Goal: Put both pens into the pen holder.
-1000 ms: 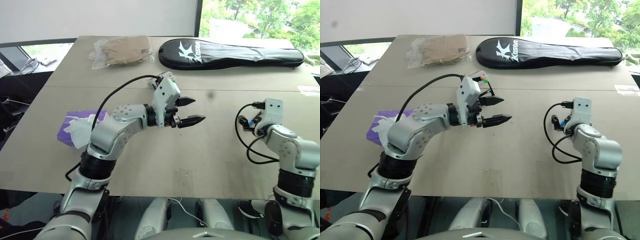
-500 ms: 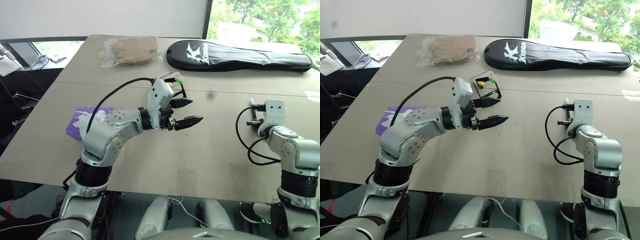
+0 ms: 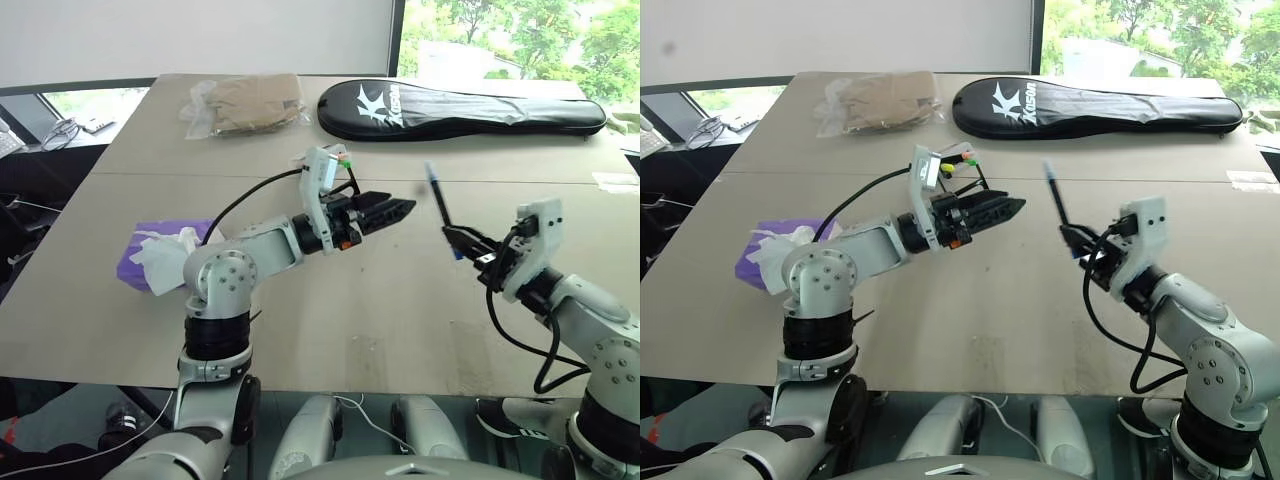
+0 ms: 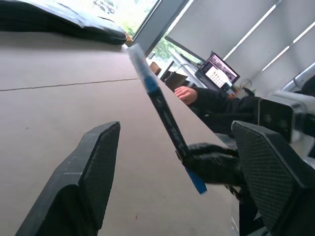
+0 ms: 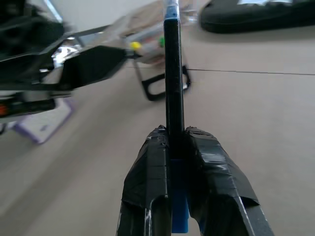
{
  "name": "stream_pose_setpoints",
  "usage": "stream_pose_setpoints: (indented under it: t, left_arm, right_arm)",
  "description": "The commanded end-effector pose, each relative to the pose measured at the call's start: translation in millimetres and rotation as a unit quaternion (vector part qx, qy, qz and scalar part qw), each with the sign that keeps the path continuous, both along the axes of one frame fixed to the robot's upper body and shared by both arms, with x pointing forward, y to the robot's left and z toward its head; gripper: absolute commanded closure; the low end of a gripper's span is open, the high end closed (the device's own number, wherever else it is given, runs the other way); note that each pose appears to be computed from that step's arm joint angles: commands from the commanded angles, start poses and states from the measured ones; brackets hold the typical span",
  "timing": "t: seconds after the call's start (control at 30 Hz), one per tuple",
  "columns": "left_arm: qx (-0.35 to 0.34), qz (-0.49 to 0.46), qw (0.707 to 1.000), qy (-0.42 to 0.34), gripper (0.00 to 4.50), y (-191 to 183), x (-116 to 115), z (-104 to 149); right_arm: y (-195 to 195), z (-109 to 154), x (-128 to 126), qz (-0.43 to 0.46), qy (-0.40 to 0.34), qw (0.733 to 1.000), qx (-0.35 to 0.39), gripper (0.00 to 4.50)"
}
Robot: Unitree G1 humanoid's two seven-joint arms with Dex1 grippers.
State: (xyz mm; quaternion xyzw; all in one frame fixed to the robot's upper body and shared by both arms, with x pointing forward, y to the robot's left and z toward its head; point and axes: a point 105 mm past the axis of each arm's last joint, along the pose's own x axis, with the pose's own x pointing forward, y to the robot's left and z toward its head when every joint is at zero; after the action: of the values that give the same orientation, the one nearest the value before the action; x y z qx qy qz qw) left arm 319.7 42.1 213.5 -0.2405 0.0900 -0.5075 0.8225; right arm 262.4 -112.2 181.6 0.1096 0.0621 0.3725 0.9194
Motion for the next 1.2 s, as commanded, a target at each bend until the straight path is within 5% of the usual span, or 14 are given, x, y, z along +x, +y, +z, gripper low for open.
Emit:
stream_pose_setpoints:
  t: [0.03,0.1,0.2,0.4,0.43,0.5,0.53,0.57,0.7,0.8,0.97,1.07,1.2]
  left_arm:
    - [-0.025,0.001,1.0,-0.005,0.77,4,0,16]
    - [-0.034,-0.004,0.999,-0.001,0.77,4,-1,19]
    - [-0.037,-0.018,0.999,0.005,1.54,4,-7,19]
    - [-0.042,-0.025,0.999,0.005,4.28,5,-14,20]
    - [-0.04,-0.025,0.999,0.002,4.46,6,-15,21]
    - [-0.035,-0.01,0.999,-0.009,4.46,11,-12,24]
    - [-0.032,0.003,0.999,-0.019,4.5,15,-10,27]
    - [-0.031,0.018,0.999,-0.031,4.5,20,-6,32]
    - [0.012,0.108,0.982,-0.155,4.5,42,8,69]
    - [0.053,0.163,0.948,-0.269,4.5,55,10,106]
    - [0.155,0.214,0.874,-0.407,4.5,54,12,118]
    - [0.303,0.208,0.774,-0.517,4.5,41,22,85]
    - [0.369,0.195,0.721,-0.553,4.5,39,36,59]
  right_arm:
    - [18,15,-13,0.064,-0.042,0.997,-0.006,4.46]
    - [21,15,-14,0.077,-0.045,0.996,-0.011,4.46]
    - [26,20,-16,0.095,-0.056,0.994,-0.007,4.5]
    - [27,21,-15,0.102,-0.067,0.992,-0.011,4.5]
    - [26,20,-14,0.104,-0.069,0.992,-0.009,4.5]
    - [23,20,-10,0.098,-0.076,0.992,-0.008,4.5]
    - [23,21,-10,0.104,-0.088,0.991,-0.015,3.55]
    - [22,21,-10,0.106,-0.096,0.989,-0.023,3.33]
    - [11,15,-6,0.095,-0.109,0.988,-0.053,1.27]
    - [2,18,0,0.072,-0.134,0.986,-0.073,0.06]
    - [-2,21,1,0.074,-0.158,0.981,-0.084,0.06]
    - [-2,21,5,0.072,-0.161,0.98,-0.091,0.06]
    - [-2,21,5,0.072,-0.165,0.979,-0.093,0.06]
